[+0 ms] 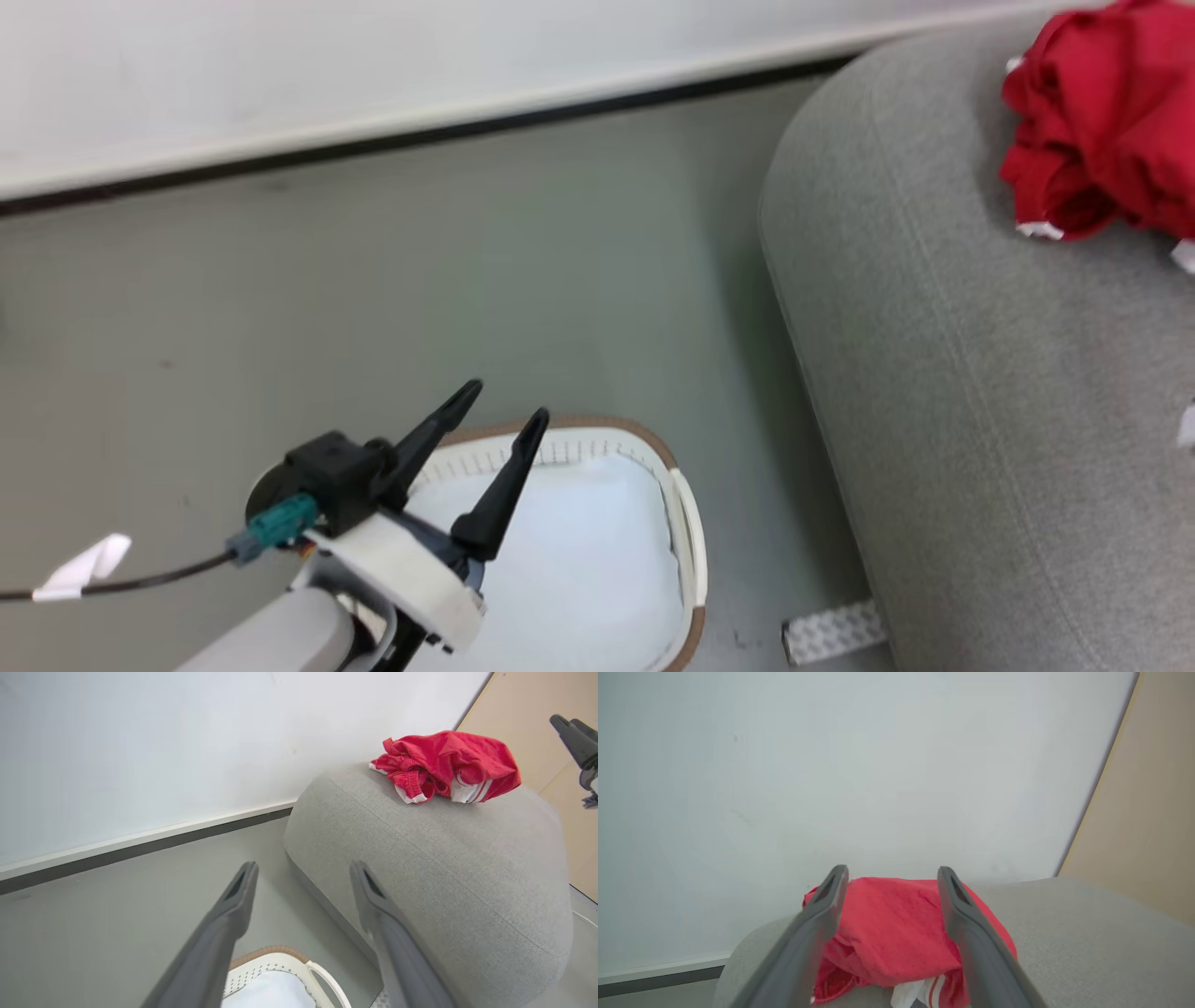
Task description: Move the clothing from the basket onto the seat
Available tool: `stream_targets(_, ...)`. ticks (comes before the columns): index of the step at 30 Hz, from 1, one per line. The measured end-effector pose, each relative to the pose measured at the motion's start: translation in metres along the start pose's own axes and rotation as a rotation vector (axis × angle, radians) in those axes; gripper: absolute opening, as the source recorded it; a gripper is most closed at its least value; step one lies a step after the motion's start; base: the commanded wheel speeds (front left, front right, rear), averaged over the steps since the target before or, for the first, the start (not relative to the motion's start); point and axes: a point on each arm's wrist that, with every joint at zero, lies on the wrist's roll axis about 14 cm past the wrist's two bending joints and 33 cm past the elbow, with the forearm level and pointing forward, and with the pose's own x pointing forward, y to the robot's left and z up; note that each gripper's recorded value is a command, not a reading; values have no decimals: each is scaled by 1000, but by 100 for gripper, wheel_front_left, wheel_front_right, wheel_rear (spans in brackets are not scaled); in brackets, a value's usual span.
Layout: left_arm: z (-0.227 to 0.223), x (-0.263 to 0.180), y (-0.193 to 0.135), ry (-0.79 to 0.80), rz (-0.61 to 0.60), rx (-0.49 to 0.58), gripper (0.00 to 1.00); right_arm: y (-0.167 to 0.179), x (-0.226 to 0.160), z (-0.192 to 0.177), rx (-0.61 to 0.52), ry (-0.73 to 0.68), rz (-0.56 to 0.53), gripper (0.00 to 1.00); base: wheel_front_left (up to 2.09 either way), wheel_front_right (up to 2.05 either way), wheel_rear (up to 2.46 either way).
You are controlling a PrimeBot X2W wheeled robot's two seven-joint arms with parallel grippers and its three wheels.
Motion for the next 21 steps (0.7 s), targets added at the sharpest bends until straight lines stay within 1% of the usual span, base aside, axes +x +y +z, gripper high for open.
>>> stream_targets(3,7,-15,3,-10,60,22,100,7,-20,15,42,-30,41,100,0,0,0)
stream_targets(5,11,-27,2,-18,93,8,100,15,-33,23,62,-44,73,100,0,0,0)
stream_targets(7,16,-40,3,-28,132,19,100,21,-45,29,85,-54,102,100,0,0,0)
stream_targets(13,48,-81,16,-142,286,53,100,47,-75,40,167,-62,197,100,0,0,0)
stream_targets(17,55,-112,30,-177,384,82,100,71,-93,40,193,-51,277,100,0,0,0)
stream_targets(19,55,-124,36,-192,425,80,100,78,-101,36,224,-32,297,100,0,0,0)
stream_targets(21,54,-135,41,-198,457,87,100,86,-110,32,219,-16,329,100,0,0,0)
